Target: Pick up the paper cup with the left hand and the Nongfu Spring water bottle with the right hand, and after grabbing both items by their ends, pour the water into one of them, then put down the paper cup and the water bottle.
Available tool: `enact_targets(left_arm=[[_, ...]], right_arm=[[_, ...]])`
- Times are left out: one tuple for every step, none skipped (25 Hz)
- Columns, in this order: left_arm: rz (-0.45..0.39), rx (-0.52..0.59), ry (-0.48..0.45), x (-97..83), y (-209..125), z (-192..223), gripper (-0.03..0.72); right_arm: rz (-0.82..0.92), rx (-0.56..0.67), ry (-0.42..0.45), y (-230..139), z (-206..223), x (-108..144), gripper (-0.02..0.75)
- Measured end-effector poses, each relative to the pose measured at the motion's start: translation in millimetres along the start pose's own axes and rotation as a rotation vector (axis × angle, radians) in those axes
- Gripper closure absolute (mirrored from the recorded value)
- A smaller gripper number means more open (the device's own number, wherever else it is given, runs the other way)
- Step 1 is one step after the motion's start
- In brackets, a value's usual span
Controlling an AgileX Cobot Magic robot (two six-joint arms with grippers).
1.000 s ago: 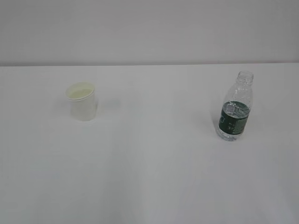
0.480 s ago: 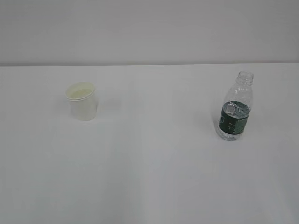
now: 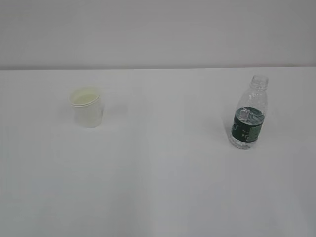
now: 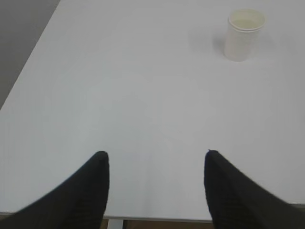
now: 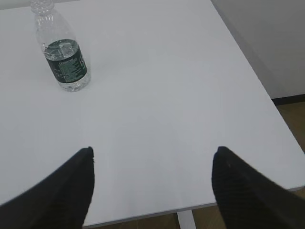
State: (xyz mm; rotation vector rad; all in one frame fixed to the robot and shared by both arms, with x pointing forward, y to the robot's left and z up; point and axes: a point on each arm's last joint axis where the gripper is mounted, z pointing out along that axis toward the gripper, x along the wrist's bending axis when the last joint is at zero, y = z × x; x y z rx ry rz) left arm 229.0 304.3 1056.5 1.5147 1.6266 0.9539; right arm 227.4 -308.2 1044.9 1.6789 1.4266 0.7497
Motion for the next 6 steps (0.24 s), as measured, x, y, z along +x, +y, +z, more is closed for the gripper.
enact_targets(left_arm=[[0.000, 0.000, 0.000, 0.0, 0.0, 0.0, 0.239], [0.000, 0.000, 0.000, 0.0, 0.0, 0.0, 0.242], [0.000, 0.000, 0.000, 0.0, 0.0, 0.0, 0.245], [0.000, 0.000, 0.000, 0.0, 0.0, 0.0, 0.247], [0.000, 0.000, 0.000, 0.0, 0.0, 0.0, 0.250], [0.000, 0.000, 0.000, 0.0, 0.0, 0.0, 0.252]], right_arm=[[0.000, 0.000, 0.000, 0.0, 0.0, 0.0, 0.164], [0.000, 0.000, 0.000, 0.0, 0.0, 0.0, 0.164], [0.000, 0.000, 0.000, 0.0, 0.0, 0.0, 0.164], [0.000, 0.000, 0.000, 0.0, 0.0, 0.0, 0.164], [0.000, 0.000, 0.000, 0.0, 0.0, 0.0, 0.164], [0.000, 0.000, 0.000, 0.0, 0.0, 0.0, 0.164]])
